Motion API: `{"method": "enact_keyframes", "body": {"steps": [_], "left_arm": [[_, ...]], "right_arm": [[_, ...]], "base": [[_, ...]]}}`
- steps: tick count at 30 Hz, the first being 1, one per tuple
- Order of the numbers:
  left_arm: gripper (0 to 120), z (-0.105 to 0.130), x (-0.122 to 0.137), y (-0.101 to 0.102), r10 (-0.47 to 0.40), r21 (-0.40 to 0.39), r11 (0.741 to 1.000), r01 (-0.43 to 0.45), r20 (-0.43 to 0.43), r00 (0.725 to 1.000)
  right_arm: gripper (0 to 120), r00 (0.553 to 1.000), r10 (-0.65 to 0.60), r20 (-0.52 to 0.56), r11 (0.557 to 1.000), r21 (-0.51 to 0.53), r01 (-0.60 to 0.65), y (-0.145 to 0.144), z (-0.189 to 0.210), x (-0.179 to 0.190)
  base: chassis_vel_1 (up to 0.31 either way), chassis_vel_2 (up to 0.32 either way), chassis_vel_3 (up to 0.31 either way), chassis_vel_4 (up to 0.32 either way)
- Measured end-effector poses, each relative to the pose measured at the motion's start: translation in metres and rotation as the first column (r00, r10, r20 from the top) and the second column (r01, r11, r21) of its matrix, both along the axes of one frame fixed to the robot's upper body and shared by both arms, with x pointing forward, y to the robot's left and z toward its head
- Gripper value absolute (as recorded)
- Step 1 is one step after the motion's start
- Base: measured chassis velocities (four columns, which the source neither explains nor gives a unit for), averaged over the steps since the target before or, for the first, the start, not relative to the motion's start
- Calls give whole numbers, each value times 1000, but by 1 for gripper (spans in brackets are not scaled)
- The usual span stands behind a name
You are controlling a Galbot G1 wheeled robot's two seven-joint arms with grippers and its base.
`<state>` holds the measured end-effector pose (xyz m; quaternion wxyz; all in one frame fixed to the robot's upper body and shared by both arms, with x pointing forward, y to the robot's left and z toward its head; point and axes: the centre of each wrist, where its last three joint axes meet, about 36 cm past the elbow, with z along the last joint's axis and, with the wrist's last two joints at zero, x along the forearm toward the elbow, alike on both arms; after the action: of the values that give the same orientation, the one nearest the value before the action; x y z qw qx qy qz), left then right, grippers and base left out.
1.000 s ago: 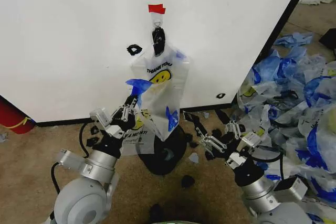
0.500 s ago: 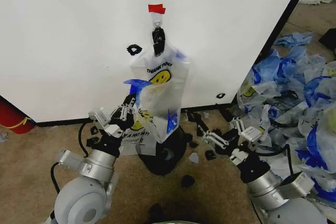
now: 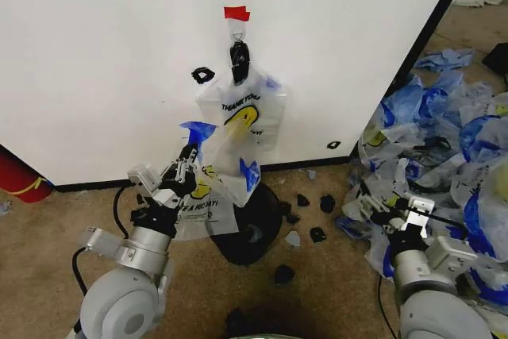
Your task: Pick up the garbage bag from the wall and place it over the trash bin.
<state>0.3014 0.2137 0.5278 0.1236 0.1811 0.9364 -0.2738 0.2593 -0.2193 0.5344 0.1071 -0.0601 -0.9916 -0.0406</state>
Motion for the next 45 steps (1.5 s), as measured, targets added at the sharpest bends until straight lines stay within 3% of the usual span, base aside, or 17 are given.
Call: {"method": "enact_keyframes", "body": {"steps": [3, 4, 7, 8, 10, 11, 15, 22, 25, 30, 37, 45], "left_arm": [[0, 0, 0, 0, 0, 0, 1000, 0, 0, 1000], [0, 1, -1, 0, -1, 3, 1000, 1, 3, 1000], [0, 1, 0, 1, -5, 9, 1000, 5, 7, 1000], [0, 0, 1, 1, -7, 12, 1000, 7, 8, 1000], [0, 0, 1, 1, -8, 12, 1000, 8, 9, 1000], [0, -1, 3, -1, -17, 16, 1000, 17, 9, 1000], [0, -5, 6, -5, -28, 14, 1000, 28, 2, 1000], [0, -7, 7, -8, -31, 8, 999, 31, -4, 1000], [0, -8, 9, -11, -36, 1, 999, 36, -7, 999], [0, -7, 9, -15, -47, -14, 999, 47, -10, 999], [0, 4, -1, -27, -109, -114, 988, 105, -32, 994], [0, 22, -8, -27, -174, -216, 963, 163, -36, 984]], "right_arm": [[100, 995, 97, 38, 995, -7, -97, 1, -3, -3], [100, 972, 219, 87, 976, -18, -218, 1, -5, -5], [99, 915, 364, 176, 931, -33, -363, -2, -5, -6], [99, 876, 428, 221, 902, -40, -430, -5, -5, -6], [99, 866, 445, 230, 893, -45, -447, -6, -4, -5], [99, 824, 506, 254, 859, -59, -509, -10, -3, -3], [99, 773, 581, 254, 809, -79, -583, -19, 6, 5], [98, 773, 609, 178, 793, -134, -594, -25, 11, 8], [99, 803, 587, 108, 808, -152, -570, -28, 12, 8], [99, 797, 593, 113, 801, -183, -570, -31, 16, 11], [99, 806, 577, 131, 813, -181, -553, -32, 16, 11], [99, 821, 558, 117, 828, -145, -542, -33, 17, 11]], "base": [[0, 0, 0, 0], [0, 0, 0, 0], [0, 0, 0, 0], [0, 0, 0, 0], [0, 0, 0, 0], [0, 0, 0, 0], [0, 0, 0, 0], [0, 0, 0, 0], [0, 0, 0, 0], [0, 0, 0, 0], [0, 0, 0, 0], [0, 0, 0, 0]]}}
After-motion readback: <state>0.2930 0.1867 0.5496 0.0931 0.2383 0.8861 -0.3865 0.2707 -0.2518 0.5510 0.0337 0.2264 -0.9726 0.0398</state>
